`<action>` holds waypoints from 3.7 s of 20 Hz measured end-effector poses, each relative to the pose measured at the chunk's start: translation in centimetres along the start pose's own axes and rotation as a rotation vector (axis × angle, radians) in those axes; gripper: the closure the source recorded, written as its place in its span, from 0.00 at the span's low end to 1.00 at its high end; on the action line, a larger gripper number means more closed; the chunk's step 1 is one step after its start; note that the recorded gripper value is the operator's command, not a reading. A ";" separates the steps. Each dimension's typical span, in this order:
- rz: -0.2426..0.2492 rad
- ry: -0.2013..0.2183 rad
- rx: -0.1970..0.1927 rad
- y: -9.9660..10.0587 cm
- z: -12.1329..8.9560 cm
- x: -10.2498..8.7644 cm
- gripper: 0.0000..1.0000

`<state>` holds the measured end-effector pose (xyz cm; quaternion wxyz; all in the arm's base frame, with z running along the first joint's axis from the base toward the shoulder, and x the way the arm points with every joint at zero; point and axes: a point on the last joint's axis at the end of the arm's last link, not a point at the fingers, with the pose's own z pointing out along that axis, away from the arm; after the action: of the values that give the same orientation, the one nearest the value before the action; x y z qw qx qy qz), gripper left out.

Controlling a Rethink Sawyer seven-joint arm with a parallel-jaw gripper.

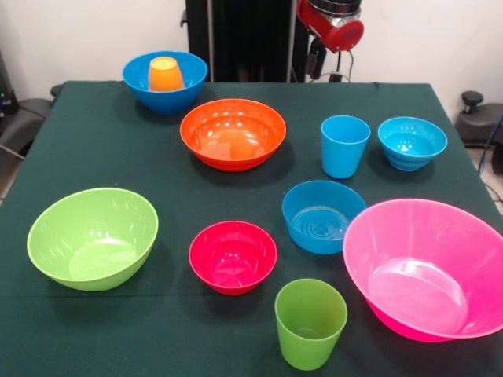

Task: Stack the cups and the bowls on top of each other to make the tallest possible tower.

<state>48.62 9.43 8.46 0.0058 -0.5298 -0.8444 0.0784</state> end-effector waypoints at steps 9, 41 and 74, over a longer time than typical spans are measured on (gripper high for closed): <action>-0.002 -0.003 0.000 0.0 -0.1 0.1 0.00; -0.125 -0.031 0.032 1.3 1.8 5.3 0.00; -0.103 -0.110 0.116 -1.1 7.9 3.8 0.00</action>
<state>45.28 11.34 0.50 -0.0062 -0.4795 -0.8636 0.1558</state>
